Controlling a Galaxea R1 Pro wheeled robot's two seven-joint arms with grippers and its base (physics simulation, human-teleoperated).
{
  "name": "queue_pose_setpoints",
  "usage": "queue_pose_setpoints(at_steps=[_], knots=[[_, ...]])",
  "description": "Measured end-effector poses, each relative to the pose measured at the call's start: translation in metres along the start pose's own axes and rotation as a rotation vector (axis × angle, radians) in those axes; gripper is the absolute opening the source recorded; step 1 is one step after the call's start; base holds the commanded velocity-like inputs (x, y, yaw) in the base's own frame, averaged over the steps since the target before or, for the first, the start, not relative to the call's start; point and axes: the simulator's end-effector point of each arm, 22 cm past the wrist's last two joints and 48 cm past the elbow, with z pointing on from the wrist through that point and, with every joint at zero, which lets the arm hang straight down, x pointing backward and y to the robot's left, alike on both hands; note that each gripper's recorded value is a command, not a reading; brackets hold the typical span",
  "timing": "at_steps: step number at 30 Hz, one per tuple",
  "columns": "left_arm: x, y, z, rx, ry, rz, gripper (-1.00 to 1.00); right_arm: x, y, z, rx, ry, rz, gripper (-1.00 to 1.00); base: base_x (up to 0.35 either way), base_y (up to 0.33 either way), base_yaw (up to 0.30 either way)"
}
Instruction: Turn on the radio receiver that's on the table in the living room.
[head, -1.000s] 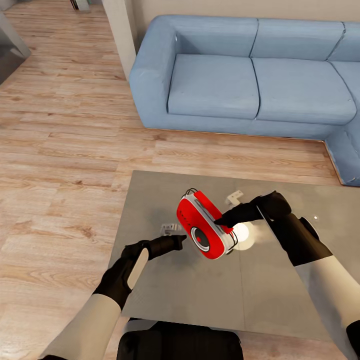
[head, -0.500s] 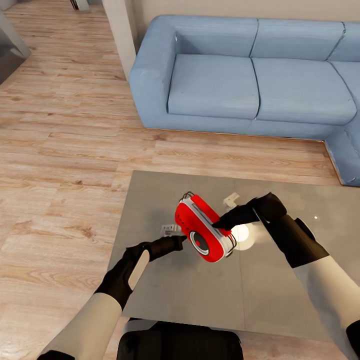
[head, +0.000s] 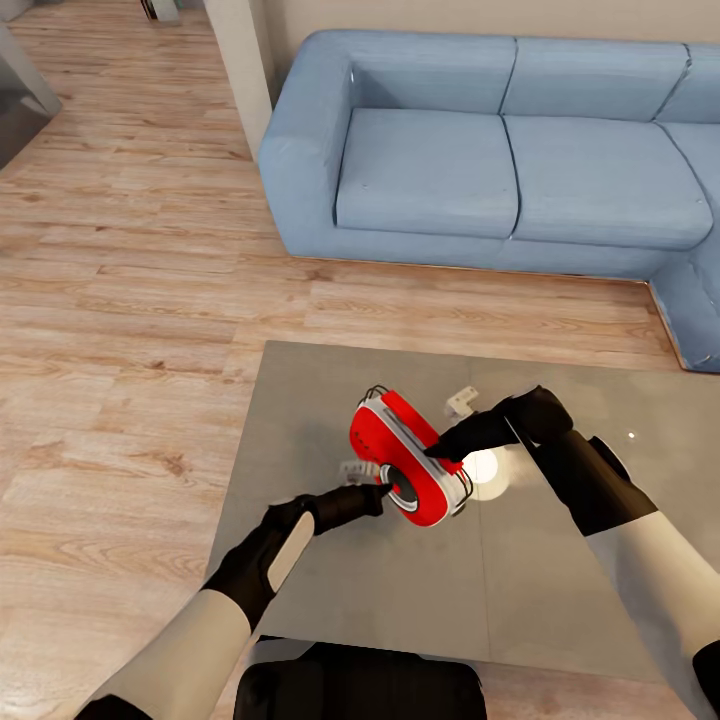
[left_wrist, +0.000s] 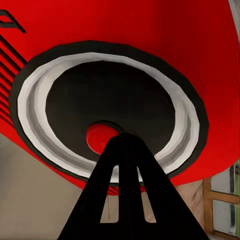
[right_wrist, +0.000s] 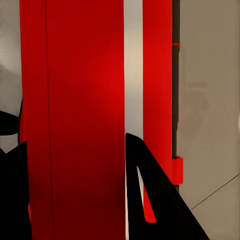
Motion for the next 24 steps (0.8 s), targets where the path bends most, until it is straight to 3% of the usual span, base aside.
queue_pose_setpoints(at_steps=[24], knots=[[0.019,0.01,0.002,-0.018,0.032,-0.02,-1.0,0.0,0.002,0.0,-0.008,-0.001,0.0,-1.0,0.0,0.0,0.0]])
